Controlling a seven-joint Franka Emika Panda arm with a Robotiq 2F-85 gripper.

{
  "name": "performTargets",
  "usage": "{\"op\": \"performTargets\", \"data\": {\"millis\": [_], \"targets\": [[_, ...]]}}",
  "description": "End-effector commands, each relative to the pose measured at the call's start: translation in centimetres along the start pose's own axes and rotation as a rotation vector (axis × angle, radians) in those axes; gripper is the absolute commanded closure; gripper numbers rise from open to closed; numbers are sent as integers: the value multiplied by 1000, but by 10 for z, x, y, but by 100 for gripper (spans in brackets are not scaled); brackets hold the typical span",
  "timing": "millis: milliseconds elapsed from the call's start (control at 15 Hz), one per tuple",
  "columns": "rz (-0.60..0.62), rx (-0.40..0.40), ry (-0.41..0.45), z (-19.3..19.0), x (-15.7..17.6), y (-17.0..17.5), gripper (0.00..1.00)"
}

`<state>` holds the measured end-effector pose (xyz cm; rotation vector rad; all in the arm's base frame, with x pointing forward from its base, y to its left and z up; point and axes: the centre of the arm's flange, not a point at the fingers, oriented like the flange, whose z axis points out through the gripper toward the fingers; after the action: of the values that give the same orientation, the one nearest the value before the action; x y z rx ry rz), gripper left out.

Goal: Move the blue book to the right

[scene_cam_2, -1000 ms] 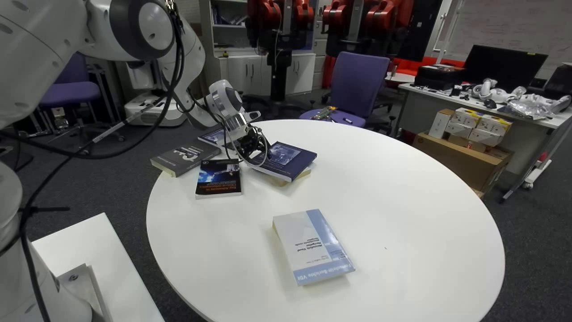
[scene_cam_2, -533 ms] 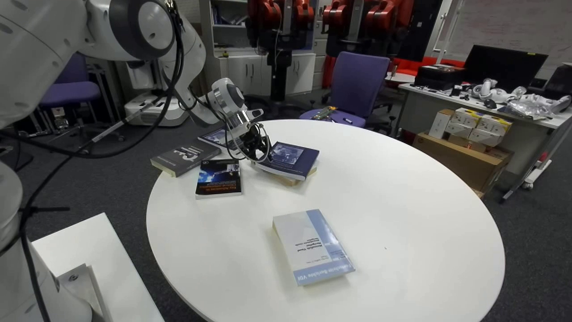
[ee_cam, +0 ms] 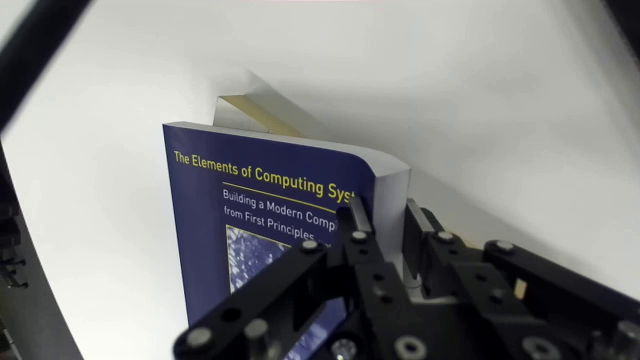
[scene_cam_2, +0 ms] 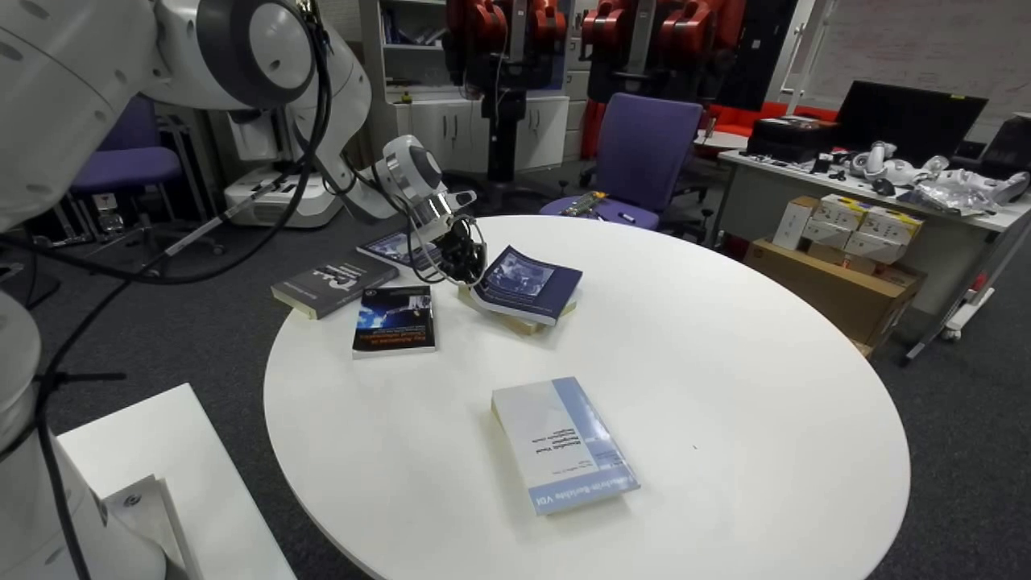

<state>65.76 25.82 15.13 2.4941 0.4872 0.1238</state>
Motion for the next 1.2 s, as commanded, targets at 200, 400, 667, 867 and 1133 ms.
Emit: {"op": "performTargets", "data": {"millis": [200, 400, 667, 867, 1133], "targets": [[17, 4, 13, -14, 9, 18, 95], [34, -1, 32, -28, 6, 34, 95], [-13, -52, 5, -38, -5, 46, 95], [-70, -117, -43, -42, -21, 56, 95], [-177, -180, -96, -43, -47, 70, 95]]}}
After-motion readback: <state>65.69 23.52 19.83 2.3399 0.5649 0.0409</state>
